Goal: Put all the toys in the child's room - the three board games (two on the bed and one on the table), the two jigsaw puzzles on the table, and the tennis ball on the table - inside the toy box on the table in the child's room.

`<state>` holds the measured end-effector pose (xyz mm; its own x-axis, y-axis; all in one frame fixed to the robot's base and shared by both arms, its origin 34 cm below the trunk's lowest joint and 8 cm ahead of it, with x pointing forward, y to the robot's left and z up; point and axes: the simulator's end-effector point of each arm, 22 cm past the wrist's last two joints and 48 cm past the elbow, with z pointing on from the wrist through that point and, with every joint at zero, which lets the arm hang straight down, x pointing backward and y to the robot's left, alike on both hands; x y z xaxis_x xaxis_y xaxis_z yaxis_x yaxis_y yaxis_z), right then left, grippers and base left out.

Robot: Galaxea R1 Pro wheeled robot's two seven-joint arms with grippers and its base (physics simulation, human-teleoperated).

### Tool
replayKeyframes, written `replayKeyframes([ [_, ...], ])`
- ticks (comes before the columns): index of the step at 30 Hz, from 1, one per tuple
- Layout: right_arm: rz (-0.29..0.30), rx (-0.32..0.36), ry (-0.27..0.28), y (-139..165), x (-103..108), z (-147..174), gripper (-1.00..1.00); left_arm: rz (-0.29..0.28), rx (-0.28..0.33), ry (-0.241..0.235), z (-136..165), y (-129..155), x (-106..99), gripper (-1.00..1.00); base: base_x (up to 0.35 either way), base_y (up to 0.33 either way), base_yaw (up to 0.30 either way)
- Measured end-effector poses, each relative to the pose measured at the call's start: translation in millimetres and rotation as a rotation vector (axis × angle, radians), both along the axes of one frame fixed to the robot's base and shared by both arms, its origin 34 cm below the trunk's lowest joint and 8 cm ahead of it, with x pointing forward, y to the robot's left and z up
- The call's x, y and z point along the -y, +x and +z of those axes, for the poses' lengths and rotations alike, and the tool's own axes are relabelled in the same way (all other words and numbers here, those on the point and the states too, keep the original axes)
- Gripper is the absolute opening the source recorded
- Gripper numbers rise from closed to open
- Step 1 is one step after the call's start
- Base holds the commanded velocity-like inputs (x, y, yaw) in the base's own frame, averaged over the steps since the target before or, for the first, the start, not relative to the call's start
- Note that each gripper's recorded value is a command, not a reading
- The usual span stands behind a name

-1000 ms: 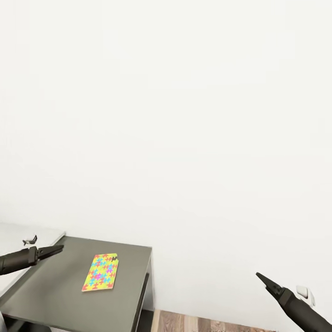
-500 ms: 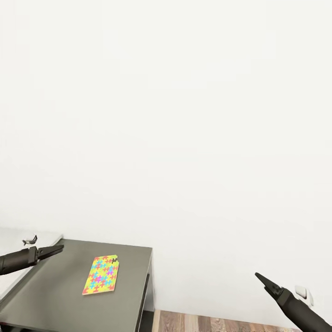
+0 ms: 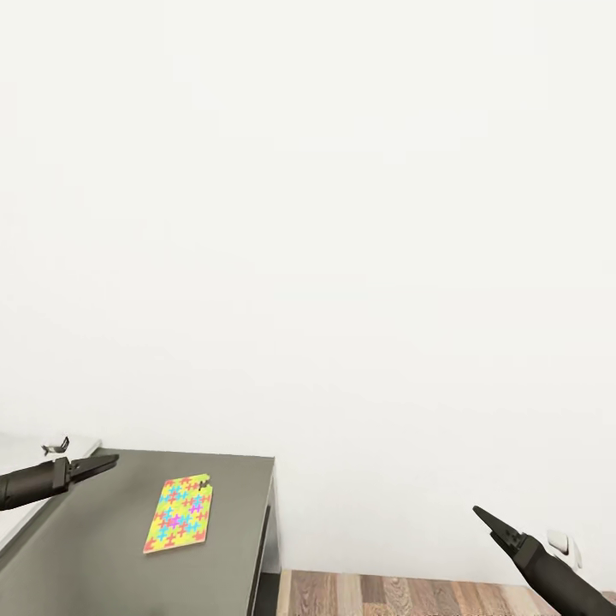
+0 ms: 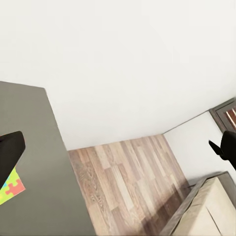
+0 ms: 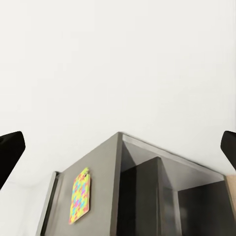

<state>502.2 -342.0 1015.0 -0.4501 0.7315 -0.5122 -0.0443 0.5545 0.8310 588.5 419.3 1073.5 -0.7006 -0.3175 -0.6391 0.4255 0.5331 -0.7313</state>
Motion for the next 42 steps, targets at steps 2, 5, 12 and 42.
replayKeyframes([
  [2,0.000,0.000,0.000,0.1,-0.1,-0.2,1.00,0.000,-0.001,0.000,-0.4,0.1,0.1,1.00,0.000,0.003,-0.036],
  [5,-0.001,-0.001,0.000,0.2,-0.3,-0.5,1.00,0.000,-0.001,0.000,-0.7,0.1,-0.1,1.00,0.000,0.002,-0.021],
  [12,-0.001,-0.004,0.001,0.2,-0.4,-2.0,1.00,0.000,-0.005,0.000,-2.5,0.4,0.2,1.00,0.000,0.011,-0.071],
  [42,-0.002,-0.021,0.001,0.7,-0.6,-9.2,1.00,-0.002,-0.025,-0.001,-12.2,1.6,1.4,1.00,0.020,0.093,-0.062],
])
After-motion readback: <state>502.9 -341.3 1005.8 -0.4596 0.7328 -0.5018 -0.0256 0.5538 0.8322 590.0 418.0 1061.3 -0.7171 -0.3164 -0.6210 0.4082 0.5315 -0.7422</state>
